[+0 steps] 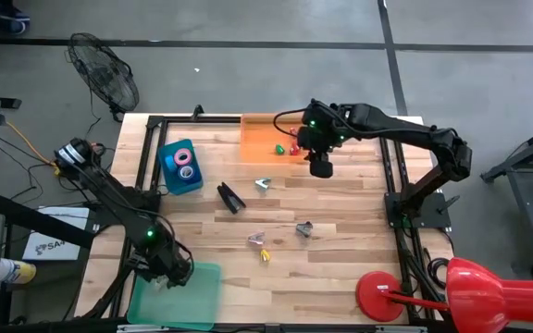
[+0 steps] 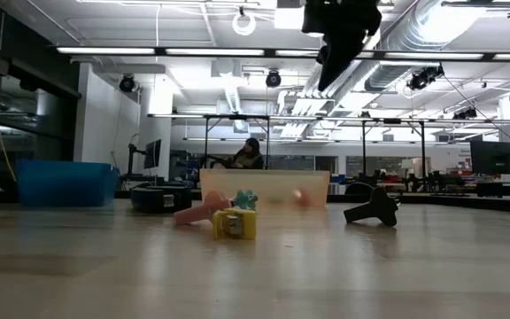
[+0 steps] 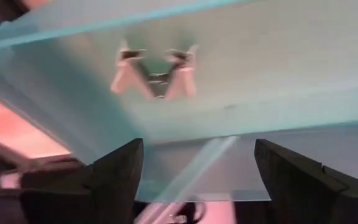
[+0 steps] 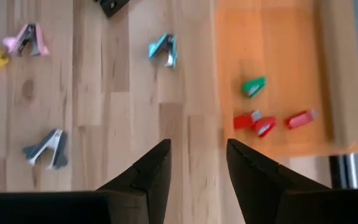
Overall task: Pick and place Stapler, Stapler remover, tape
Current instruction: Put the black staple remover into the green bin
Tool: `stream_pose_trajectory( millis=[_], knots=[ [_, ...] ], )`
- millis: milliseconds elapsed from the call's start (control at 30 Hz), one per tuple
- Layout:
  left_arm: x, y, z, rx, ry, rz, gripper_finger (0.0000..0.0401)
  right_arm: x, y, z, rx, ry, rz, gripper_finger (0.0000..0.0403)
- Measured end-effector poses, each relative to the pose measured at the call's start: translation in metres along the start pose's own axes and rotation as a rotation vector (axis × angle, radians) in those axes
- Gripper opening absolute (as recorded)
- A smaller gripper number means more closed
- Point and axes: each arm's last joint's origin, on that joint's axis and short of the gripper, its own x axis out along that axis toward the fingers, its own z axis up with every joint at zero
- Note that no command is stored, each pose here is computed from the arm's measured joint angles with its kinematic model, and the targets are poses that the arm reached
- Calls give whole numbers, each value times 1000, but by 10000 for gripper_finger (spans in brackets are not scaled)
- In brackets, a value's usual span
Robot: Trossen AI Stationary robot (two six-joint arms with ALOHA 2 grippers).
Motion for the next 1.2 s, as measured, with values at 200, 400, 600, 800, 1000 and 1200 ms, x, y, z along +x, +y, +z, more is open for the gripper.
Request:
stream_pose_trajectory(
  millis=[200,400,600,800,1000,1200],
  knots=[
    [-29,-4,-2,19,-211,-191,289,-1,3,-11,17,107,38,146],
    [-62,-6,1,172,-521,-344,279,16,10,-23,112,162,167,146],
    [-82,-15,5,379,-761,-394,277,50,40,-44,176,280,229,145],
    [-89,-21,11,480,-834,-383,277,77,83,-60,159,335,248,146],
    [-92,-22,15,548,-867,-348,277,97,109,-69,159,285,258,146],
    [-92,-22,14,577,-884,-337,277,108,115,-74,246,245,256,156]
  ],
)
